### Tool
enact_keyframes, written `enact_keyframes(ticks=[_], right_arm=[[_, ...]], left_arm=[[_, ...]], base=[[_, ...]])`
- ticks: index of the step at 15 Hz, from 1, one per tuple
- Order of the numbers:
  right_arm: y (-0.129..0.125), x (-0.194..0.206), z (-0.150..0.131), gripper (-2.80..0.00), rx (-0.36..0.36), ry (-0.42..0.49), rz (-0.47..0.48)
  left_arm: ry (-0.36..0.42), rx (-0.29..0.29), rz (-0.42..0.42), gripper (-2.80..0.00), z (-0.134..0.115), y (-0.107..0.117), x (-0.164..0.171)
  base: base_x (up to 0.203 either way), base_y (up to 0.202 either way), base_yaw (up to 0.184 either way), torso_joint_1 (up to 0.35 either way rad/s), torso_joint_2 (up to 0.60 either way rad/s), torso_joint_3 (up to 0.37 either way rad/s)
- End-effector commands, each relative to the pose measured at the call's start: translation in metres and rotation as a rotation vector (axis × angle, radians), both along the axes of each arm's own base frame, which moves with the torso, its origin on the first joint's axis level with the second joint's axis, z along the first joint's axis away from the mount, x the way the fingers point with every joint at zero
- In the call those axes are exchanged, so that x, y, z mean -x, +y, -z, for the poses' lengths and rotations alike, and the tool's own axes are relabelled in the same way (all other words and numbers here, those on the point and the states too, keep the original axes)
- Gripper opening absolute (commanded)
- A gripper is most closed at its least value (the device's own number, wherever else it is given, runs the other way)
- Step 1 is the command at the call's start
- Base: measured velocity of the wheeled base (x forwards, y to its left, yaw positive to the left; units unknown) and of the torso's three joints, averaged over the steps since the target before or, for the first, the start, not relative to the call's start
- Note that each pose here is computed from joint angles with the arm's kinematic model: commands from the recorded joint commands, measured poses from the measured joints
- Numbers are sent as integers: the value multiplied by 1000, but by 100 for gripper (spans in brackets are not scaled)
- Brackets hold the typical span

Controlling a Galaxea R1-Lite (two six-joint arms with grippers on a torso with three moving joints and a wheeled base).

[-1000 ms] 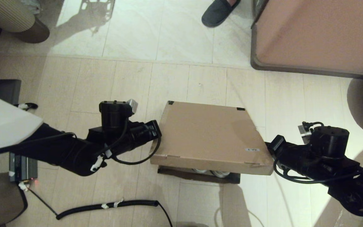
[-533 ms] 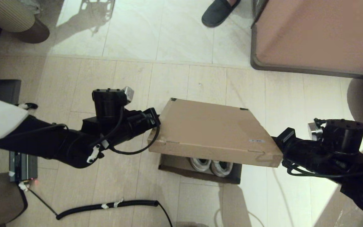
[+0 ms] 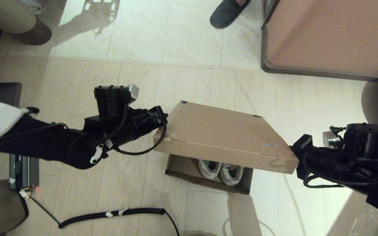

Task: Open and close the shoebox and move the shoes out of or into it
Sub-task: Open the shoe box

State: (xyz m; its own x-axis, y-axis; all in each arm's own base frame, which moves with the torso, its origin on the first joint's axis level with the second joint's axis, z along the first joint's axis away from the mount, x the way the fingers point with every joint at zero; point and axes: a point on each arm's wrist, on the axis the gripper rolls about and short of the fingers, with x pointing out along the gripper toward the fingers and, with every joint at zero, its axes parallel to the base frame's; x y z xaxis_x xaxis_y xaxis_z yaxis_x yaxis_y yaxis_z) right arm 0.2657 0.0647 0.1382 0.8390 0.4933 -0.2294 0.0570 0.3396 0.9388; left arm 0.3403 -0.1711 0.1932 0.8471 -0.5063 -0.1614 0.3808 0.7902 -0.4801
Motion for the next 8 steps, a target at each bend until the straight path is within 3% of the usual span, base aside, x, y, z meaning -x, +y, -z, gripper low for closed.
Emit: enact_keyframes(ticks=[1, 4, 8], right_arm=[[0, 4, -7, -280, -14, 0, -19], [-1, 16, -16, -280, -91, 50, -86], [-3, 24, -14, -280, -90, 81, -91]], left_arm=[[-11, 9, 0, -280, -6, -1, -2], [-11, 9, 2, -280, -7, -3, -4], [-9, 8, 3, -280, -6, -4, -4]], base=[[0, 0, 0, 0, 0, 0], [0, 0, 0, 0, 0, 0], [0, 0, 0, 0, 0, 0]])
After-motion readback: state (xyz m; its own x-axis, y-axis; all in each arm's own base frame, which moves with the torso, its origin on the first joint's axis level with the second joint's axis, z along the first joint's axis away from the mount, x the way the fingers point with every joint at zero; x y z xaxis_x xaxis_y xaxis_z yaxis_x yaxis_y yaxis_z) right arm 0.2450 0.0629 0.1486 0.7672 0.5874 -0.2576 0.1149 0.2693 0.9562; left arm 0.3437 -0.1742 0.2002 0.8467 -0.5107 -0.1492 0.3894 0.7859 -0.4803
